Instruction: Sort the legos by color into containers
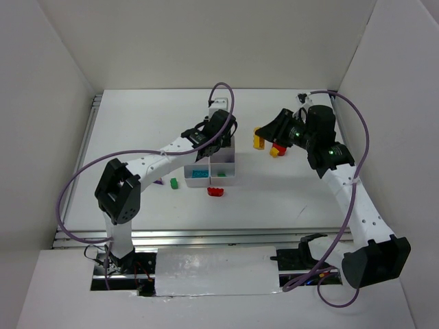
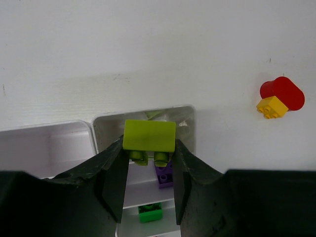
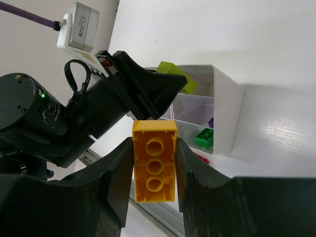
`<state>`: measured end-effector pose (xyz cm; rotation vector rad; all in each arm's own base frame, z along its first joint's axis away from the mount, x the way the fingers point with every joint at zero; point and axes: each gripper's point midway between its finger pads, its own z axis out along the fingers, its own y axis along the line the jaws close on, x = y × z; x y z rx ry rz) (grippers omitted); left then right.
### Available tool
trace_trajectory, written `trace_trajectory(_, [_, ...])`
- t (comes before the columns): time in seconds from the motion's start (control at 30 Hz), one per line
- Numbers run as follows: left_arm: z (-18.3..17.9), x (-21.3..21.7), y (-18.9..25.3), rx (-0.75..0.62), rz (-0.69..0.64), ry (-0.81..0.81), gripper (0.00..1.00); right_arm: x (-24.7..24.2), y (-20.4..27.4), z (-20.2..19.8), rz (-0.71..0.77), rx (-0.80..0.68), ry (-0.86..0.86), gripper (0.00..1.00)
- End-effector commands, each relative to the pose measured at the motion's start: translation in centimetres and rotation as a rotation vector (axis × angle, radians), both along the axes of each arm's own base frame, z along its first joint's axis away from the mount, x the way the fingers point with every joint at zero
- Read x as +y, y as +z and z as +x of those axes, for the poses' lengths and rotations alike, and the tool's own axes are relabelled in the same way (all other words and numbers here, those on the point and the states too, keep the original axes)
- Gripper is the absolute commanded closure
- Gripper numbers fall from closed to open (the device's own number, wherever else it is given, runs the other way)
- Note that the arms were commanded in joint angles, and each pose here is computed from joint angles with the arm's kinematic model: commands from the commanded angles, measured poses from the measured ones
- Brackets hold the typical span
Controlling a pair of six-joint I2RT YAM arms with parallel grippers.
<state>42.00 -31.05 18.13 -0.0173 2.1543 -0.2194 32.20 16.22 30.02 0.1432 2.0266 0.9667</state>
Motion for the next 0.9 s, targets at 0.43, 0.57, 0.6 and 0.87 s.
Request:
trace_trajectory(0.43, [0.8, -0.8, 0.5, -0.053, -0.049, -0.002, 0.8, 1.2, 2.6, -0.6, -0.004, -0.07, 0.048, 1.0])
trace_trajectory(0.57, [0.8, -0.7, -0.2, -0.044, -0.044, -0.001, 0.73, 1.4, 2.5, -0.7, -0.006, -0.067, 0.056, 1.0])
trace_trajectory(0.6, [0.8, -0.7, -0.3, -0.04, -0.046, -0.001, 0.7, 1.4, 2.5, -0.7, -0.008, -0.066, 0.057, 1.0])
trace_trajectory(0.87, [1.0, -0.6, -0.6, -0.029, -0.063, 0.003, 0.39, 1.6, 2.5, -0.8, -0.009, -0.06, 0.071, 1.0])
